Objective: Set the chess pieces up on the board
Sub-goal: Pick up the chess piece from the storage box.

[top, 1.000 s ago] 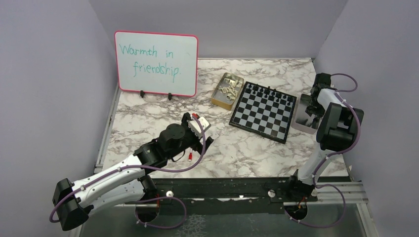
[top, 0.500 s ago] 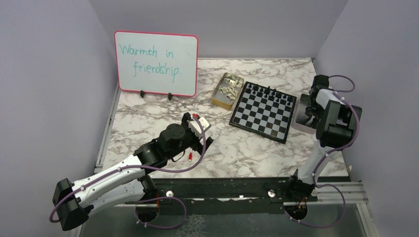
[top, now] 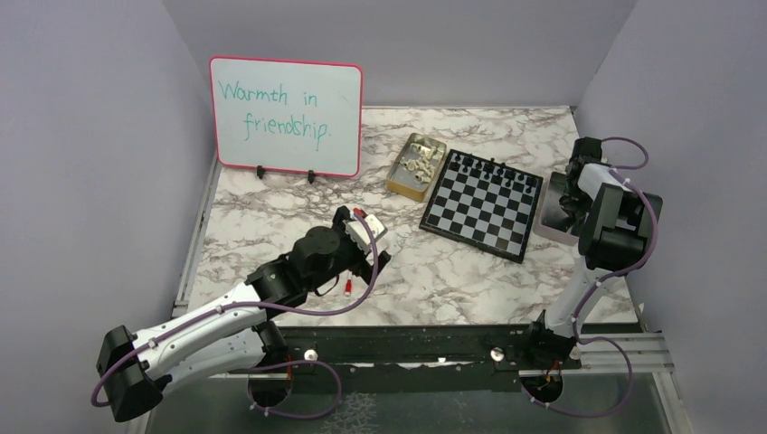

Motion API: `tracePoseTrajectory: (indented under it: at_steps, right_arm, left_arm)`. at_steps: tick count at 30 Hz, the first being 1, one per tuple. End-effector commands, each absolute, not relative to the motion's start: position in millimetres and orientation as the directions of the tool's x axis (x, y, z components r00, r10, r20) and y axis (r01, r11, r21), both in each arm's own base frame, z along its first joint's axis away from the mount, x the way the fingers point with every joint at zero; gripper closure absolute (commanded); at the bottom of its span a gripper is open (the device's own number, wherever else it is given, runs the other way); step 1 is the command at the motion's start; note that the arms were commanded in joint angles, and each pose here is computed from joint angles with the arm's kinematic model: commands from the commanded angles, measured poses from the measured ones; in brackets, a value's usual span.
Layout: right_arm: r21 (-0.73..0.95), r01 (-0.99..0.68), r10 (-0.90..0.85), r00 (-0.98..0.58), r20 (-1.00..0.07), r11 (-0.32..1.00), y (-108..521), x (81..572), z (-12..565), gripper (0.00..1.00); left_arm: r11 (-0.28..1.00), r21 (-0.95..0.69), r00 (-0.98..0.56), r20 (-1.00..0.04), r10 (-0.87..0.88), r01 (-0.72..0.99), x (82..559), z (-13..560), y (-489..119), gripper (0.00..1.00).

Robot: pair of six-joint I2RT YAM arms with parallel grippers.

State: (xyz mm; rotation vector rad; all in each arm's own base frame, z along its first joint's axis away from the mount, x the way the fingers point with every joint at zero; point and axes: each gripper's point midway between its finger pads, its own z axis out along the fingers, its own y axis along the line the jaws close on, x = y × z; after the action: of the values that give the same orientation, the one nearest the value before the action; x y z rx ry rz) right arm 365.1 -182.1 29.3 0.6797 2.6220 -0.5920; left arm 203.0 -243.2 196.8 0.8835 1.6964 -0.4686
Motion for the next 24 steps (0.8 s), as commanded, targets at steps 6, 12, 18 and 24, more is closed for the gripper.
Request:
tracePoseTrajectory:
  at_steps: [6, 12, 18, 24]
  right_arm:
    - [-0.250, 0.532, 0.377, -0.796, -0.474, 0.809, -178.4, 373.8, 60.6, 0.99]
    - [-0.185, 0.535, 0.380, -0.766, -0.519, 0.825, -170.6, 385.1, 96.1, 0.99]
    - [-0.061, 0.498, 0.384, -0.735, -0.559, 0.865, -143.6, 401.5, 122.7, 0.99]
    - [0.016, 0.413, 0.345, -0.740, -0.578, 0.911, -93.5, 421.8, 134.0, 0.99]
  left_arm:
    - [0.662, 0.152, -0.101, -0.940, 0.327, 0.734, 208.4, 195.2, -240.3, 0.01]
    - [0.667, 0.161, -0.099, -0.937, 0.334, 0.727, 210.0, 194.5, -238.8, 0.01]
    - [0.668, 0.166, -0.099, -0.935, 0.340, 0.725, 210.7, 194.3, -238.2, 0.01]
    - [0.673, 0.171, -0.098, -0.934, 0.343, 0.720, 211.3, 194.0, -236.2, 0.01]
